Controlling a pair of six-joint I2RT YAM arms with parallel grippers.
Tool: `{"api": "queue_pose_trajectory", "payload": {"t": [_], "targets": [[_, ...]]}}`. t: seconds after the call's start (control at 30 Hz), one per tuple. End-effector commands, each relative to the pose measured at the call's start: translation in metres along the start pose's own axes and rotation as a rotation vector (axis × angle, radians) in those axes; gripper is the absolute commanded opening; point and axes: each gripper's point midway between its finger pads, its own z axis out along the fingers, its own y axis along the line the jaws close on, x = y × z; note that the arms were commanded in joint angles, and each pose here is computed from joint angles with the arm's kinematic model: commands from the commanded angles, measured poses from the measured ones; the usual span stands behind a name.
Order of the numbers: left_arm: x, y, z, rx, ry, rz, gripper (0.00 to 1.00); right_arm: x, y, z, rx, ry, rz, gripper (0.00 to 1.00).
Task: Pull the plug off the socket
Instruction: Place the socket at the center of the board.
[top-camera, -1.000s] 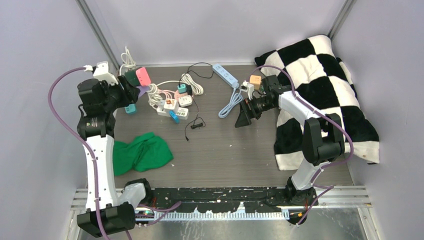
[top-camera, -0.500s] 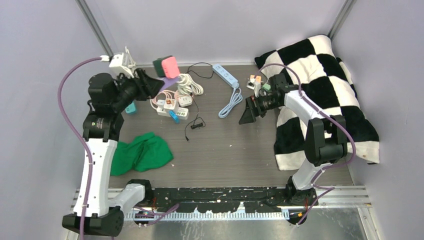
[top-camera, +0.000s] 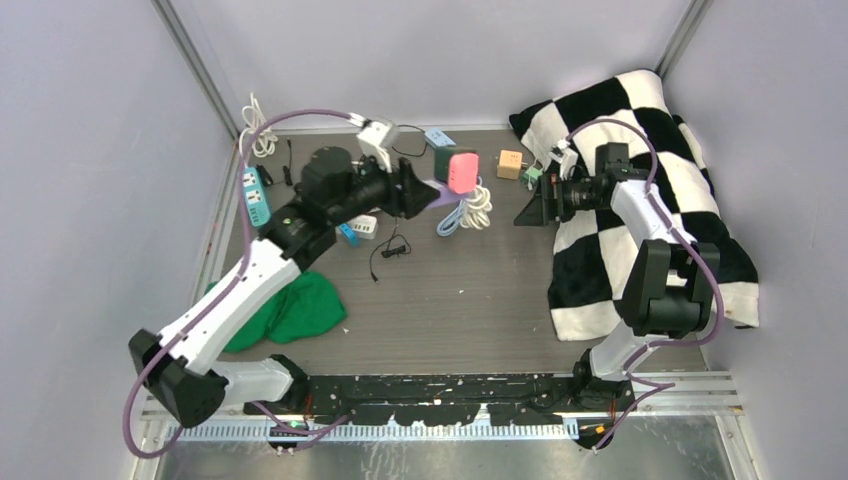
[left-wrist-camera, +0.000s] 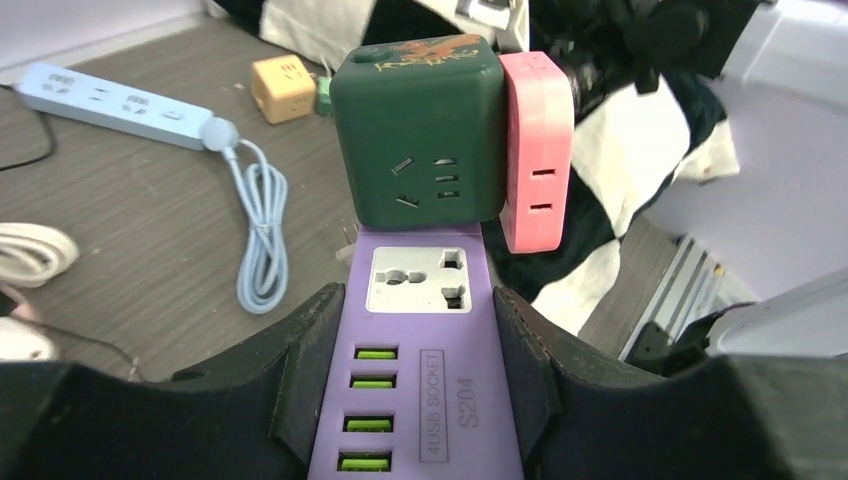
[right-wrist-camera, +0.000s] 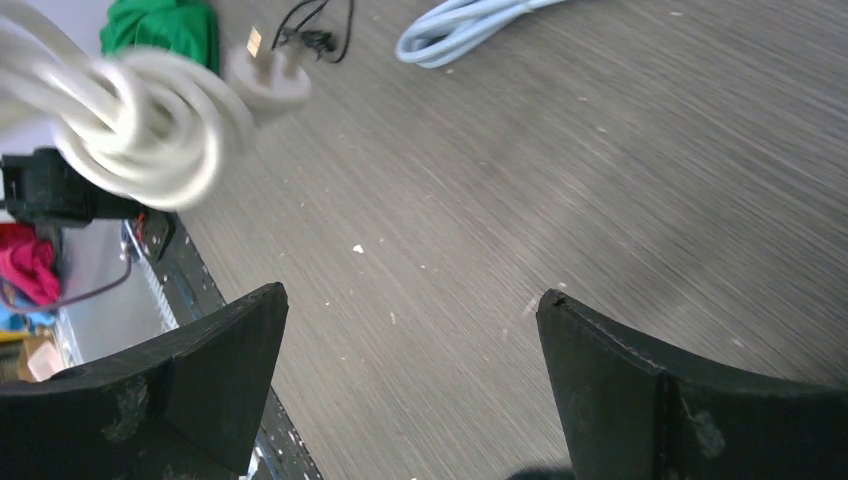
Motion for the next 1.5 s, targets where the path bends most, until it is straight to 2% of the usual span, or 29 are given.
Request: {"api": "queue_pose_trajectory", "payload": {"t": [0.0,0.23,0.43,0.83,1.13,1.47], "targets": [[-0.039,-0.046,0.031,0.133,-0.227,0.142,0.0,-0.024,-0.001,-0.025,0.042,-0.088,-0.029,1.0],[0.037,-0.061,0.079,0.231,-0.204,0.214,0.0,-0.021,-0.011,-0.032,0.06,-0.107,-0.002,1.0],[0.117,-0.056,0.1,0.28,-0.108,0.282,0.0,-0.015,-0.016,-0.028,0.058,-0.095,0.018,1.0],[0.251,-0.01,0.054,0.308,0.179,0.473,0.0,-0.003,-0.023,-0.022,0.058,-0.071,0.039,1.0],[0.313,0.021,0.046,0.256,0.325,0.478,0.0,0.003,-0.022,-0.016,0.047,-0.056,0.055,1.0],[0.336,0.059,0.041,0.09,0.388,0.514,0.0,0.014,-0.011,-0.004,0.026,-0.011,0.023,1.0]]}}
